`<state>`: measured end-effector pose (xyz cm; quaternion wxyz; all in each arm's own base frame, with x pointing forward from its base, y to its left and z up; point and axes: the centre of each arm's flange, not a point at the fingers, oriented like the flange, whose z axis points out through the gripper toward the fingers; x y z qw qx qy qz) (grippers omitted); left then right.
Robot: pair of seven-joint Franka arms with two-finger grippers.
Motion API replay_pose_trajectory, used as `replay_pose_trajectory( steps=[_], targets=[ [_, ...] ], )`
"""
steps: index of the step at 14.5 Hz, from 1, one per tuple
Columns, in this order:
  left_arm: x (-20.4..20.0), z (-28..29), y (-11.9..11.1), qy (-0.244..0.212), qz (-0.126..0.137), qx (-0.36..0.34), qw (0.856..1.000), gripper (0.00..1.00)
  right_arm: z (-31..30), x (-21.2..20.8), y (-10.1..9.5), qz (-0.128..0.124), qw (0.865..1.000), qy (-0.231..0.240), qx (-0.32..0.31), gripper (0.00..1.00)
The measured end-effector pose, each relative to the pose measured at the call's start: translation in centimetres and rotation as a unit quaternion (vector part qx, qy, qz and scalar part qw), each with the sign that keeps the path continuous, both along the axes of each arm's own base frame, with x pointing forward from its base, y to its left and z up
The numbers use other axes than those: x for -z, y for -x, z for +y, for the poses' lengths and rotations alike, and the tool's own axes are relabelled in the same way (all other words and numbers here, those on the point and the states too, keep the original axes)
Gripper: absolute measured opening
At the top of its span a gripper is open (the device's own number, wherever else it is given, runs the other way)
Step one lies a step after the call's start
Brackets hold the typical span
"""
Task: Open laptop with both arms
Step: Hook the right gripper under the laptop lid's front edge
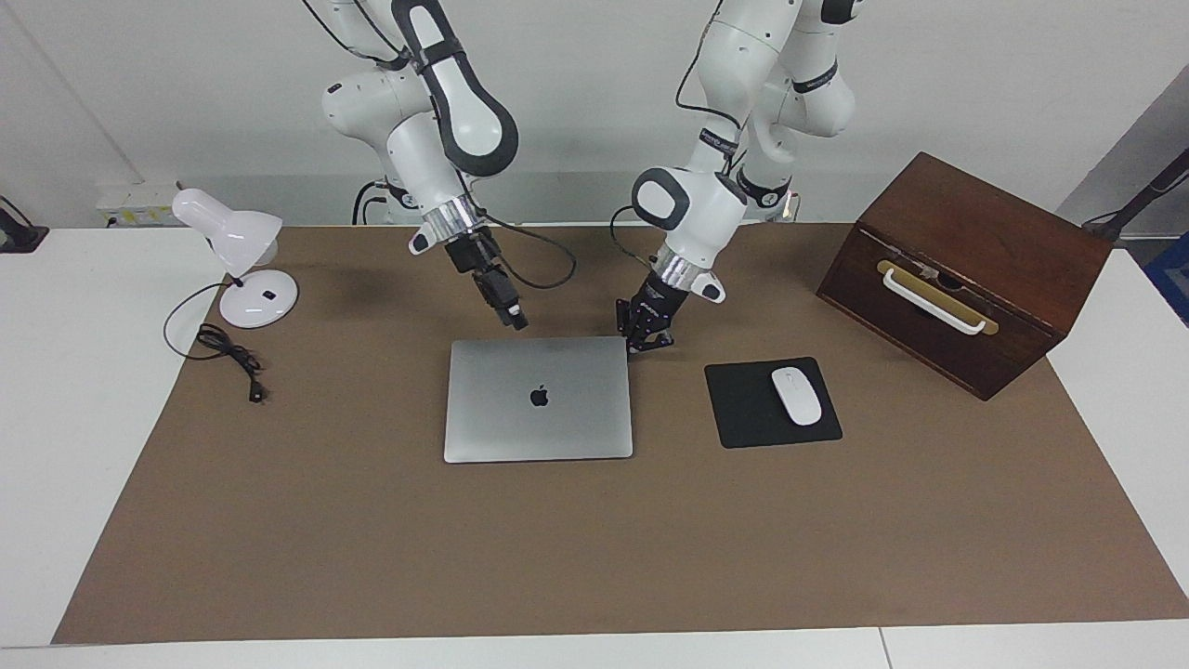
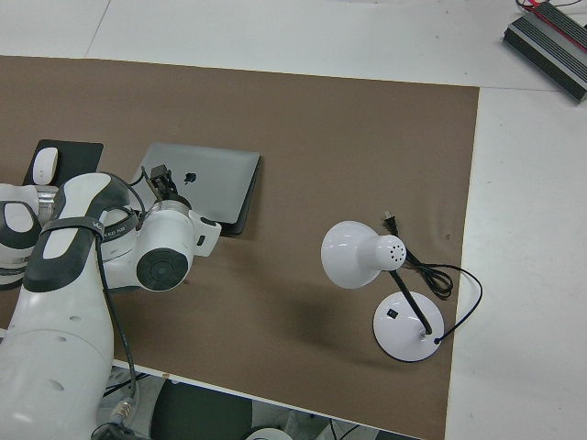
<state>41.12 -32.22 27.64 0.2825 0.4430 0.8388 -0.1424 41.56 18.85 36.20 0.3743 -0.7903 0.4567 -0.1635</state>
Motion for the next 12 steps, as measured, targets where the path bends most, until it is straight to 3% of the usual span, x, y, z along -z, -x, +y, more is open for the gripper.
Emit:
replay_pose_trajectory(
  steps=[5, 12],
  targets=[
    [0.0, 0.0, 0.0, 0.000, 0.000, -0.001, 1.000, 0.01, -0.3, 0.0, 0.7, 0.004, 1.000, -0.009, 0.008, 1.00],
    [0.0, 0.0, 0.0, 0.000, 0.000, -0.001, 1.000, 0.01, -0.1, 2.9, 1.1, 0.033, 0.999, 0.006, 0.006, 1.00]
  ],
)
